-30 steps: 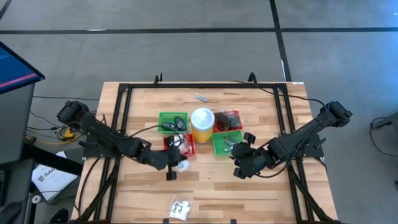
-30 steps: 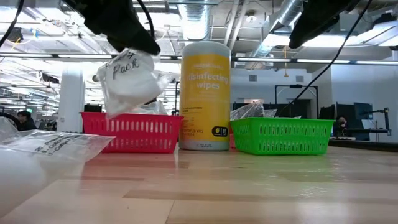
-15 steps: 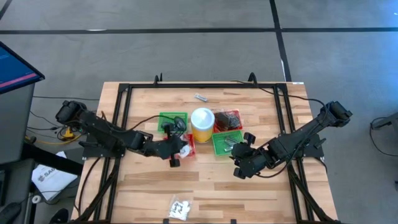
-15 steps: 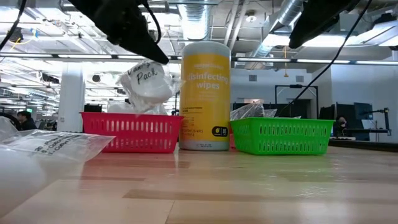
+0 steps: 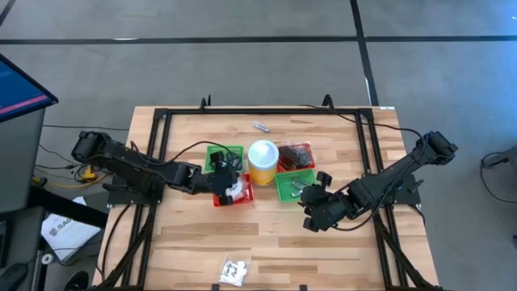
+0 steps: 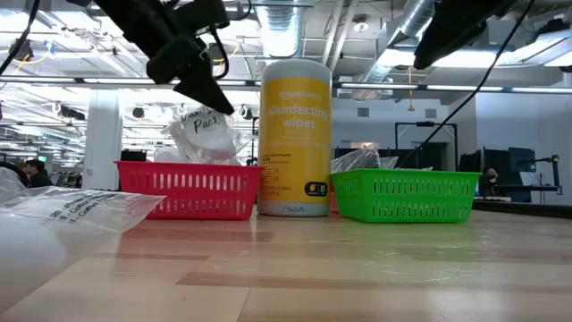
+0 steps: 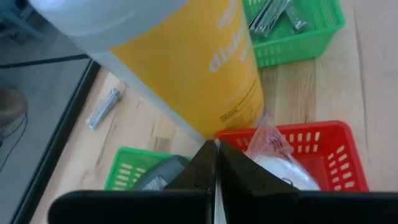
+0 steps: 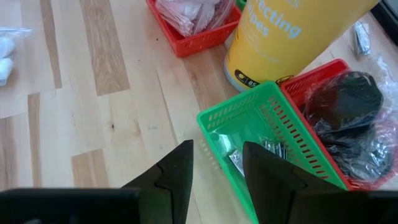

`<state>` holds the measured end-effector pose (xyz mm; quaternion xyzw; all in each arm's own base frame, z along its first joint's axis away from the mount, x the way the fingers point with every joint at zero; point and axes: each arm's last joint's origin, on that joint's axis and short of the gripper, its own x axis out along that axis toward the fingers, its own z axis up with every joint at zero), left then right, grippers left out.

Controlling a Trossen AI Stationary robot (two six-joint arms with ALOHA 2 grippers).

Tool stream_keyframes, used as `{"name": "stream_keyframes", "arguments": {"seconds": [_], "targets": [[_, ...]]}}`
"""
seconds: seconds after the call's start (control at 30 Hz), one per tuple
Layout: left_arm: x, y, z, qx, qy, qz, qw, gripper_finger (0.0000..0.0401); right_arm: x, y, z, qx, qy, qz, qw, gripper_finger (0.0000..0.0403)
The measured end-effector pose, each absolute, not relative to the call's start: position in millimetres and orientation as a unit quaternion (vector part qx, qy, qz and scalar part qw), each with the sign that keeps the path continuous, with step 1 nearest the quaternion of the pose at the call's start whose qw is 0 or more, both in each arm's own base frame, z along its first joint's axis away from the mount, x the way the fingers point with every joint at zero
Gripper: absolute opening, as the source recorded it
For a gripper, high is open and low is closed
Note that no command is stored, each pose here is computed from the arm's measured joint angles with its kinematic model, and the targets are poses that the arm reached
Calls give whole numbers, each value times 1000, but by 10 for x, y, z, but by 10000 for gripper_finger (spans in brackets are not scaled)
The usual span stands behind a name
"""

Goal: Pick & Place Travel size toiletries
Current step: Put the transparent cotton pack into the left red bin

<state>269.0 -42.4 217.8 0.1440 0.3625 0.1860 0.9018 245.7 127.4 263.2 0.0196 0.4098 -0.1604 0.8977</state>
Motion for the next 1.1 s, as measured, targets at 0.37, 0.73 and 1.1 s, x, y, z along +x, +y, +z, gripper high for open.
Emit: {"name": "stream_keyframes", "arguments": {"seconds": [0.37, 0.73, 1.1], "targets": [[2661, -594, 2181, 135, 357, 147, 912, 0, 2458, 1273, 2633, 16, 410, -160, 898, 129], [2628, -624, 1931, 108, 379, 125, 911, 0, 2464, 1277, 2636, 18, 407, -159, 899, 129], [2675, -622, 1886, 79, 374, 104, 918, 1, 2474, 1282, 2641, 18, 403, -156, 902, 129]]}}
